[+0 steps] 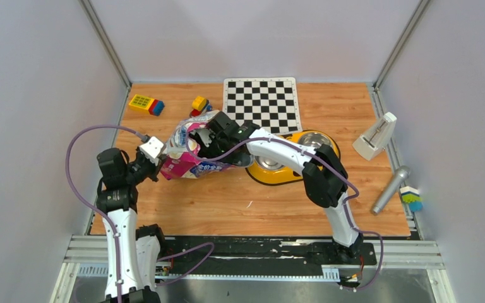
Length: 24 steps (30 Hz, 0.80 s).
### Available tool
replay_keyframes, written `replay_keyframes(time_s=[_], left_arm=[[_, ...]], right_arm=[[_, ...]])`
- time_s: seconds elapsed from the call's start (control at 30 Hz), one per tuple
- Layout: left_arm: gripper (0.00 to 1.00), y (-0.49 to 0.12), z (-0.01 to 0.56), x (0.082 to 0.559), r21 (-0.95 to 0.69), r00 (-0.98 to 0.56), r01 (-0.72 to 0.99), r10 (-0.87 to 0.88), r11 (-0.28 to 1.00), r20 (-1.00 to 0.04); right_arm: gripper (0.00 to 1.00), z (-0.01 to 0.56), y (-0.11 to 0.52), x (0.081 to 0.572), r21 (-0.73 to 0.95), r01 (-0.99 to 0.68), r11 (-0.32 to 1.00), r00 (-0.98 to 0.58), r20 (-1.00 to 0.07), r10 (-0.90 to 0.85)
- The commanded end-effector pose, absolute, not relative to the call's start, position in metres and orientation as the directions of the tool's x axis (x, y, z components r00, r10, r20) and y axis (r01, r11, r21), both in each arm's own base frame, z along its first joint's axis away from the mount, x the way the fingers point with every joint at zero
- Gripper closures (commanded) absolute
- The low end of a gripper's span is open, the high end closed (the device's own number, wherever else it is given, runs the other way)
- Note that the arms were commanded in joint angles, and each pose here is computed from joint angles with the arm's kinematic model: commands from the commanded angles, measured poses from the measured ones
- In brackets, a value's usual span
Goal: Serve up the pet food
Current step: Collect the pet food from the pet food bag.
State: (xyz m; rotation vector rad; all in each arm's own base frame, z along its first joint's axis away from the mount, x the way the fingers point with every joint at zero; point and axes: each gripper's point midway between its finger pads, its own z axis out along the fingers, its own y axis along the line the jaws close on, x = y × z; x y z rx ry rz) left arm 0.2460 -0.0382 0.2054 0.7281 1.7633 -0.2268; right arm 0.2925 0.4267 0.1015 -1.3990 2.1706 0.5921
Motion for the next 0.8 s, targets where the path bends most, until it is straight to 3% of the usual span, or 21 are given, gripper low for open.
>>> replay_keyframes(time_s=[0.0, 0.3, 0.5, 0.57, 0.6, 0.63, 0.67, 0.77], left_arm=[[1.00, -0.033, 0.223, 0.258, 0.237, -0.087, 0.542, 0.335, 0.806, -0.938], [1.00, -0.026, 0.206, 0.281, 0.231, -0.076, 0.518, 0.314, 0.823, -0.946], [1.00, -0.039, 0.205, 0.279, 0.216, -0.041, 0.594, 0.297, 0.775, -0.954], [0.92, -0.043, 0.205, 0.276, 0.211, -0.041, 0.617, 0.299, 0.758, -0.953], [0.79, -0.044, 0.205, 0.274, 0.204, -0.047, 0.625, 0.298, 0.753, -0.954], [0.72, -0.047, 0.205, 0.273, 0.210, -0.036, 0.641, 0.302, 0.739, -0.953], [0.58, -0.050, 0.205, 0.270, 0.207, -0.031, 0.657, 0.301, 0.725, -0.953], [0.43, -0.053, 0.205, 0.268, 0.208, -0.025, 0.674, 0.304, 0.708, -0.952]], right_arm=[[1.00, 0.047, 0.424, 0.290, 0.118, -0.889, 0.442, -0.435, -0.519, -0.736], [1.00, 0.054, 0.442, 0.301, 0.125, -0.876, 0.466, -0.437, -0.613, -0.659], [1.00, 0.056, 0.450, 0.299, 0.157, -0.874, 0.459, -0.445, -0.637, -0.629], [1.00, 0.057, 0.451, 0.300, 0.156, -0.874, 0.459, -0.444, -0.640, -0.627], [1.00, 0.059, 0.452, 0.301, 0.156, -0.875, 0.459, -0.443, -0.643, -0.625], [1.00, 0.059, 0.452, 0.301, 0.156, -0.875, 0.458, -0.441, -0.644, -0.624], [1.00, 0.061, 0.453, 0.302, 0.155, -0.876, 0.457, -0.439, -0.648, -0.623], [1.00, 0.062, 0.453, 0.301, 0.154, -0.877, 0.455, -0.438, -0.647, -0.624]])
